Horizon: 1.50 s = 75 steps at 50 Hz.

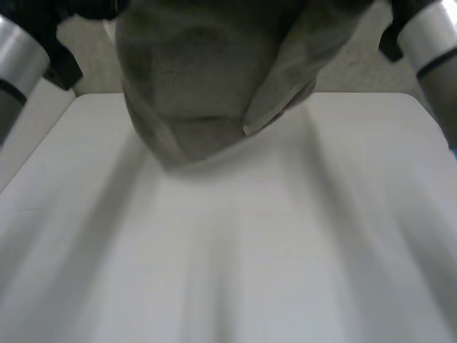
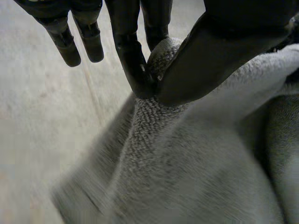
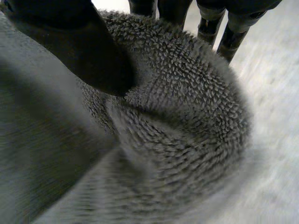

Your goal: Fold the towel.

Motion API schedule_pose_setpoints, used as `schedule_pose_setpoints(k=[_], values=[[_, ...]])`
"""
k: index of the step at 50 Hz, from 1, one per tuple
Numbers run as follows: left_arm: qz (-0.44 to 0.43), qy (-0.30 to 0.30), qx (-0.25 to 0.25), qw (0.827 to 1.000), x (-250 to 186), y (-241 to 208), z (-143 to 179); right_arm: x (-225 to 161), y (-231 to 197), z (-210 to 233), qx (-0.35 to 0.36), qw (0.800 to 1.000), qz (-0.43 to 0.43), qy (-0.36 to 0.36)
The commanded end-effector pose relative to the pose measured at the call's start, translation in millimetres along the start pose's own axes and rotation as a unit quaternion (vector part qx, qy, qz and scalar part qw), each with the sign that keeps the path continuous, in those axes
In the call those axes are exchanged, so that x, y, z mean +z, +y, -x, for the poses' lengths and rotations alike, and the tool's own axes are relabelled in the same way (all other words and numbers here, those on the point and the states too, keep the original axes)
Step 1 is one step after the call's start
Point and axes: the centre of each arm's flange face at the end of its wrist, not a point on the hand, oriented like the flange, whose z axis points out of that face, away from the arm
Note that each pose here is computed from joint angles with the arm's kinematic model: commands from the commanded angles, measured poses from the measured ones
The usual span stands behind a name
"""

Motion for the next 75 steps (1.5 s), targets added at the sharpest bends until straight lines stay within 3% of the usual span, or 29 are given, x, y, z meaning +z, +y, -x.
schedule_pose_setpoints(k=[1, 8, 10, 16, 22, 49, 66, 75], values=[[0.137, -0.018, -0.03, 0.99, -40.0, 83.8, 1.8, -51.0, 61.3, 21.5, 0.012, 0.99, 0.131, -0.053], [0.259, -0.025, 0.004, 0.966, -92.4, 146.8, 2.9, -113.2, 118.9, 42.5, -0.034, 0.966, 0.242, -0.088], [0.31, -0.02, 0.013, 0.95, -114.0, 171.5, -0.1, -124.2, 131.3, 45.1, -0.048, 0.958, 0.266, -0.092], [0.361, -0.017, 0.008, 0.932, -134.3, 197.0, -4.0, -156.7, 152.0, 55.7, -0.061, 0.928, 0.348, -0.116], [0.361, -0.021, 0.009, 0.932, -133.7, 197.6, -1.9, -165.8, 159.3, 53.2, -0.043, 0.914, 0.387, -0.113], [0.354, -0.071, 0.018, 0.932, -128.5, 195.1, 32.6, -174.8, 158.2, 26.7, -0.004, 0.889, 0.45, -0.085], [0.351, -0.086, 0.02, 0.932, -127.5, 194.0, 42.8, -179.1, 143.6, 29.5, 0.087, 0.868, 0.468, -0.144], [0.352, -0.072, 0.018, 0.933, -127.4, 195.0, 36.5, -177.4, 144.2, 24.5, 0.089, 0.87, 0.465, -0.141]])
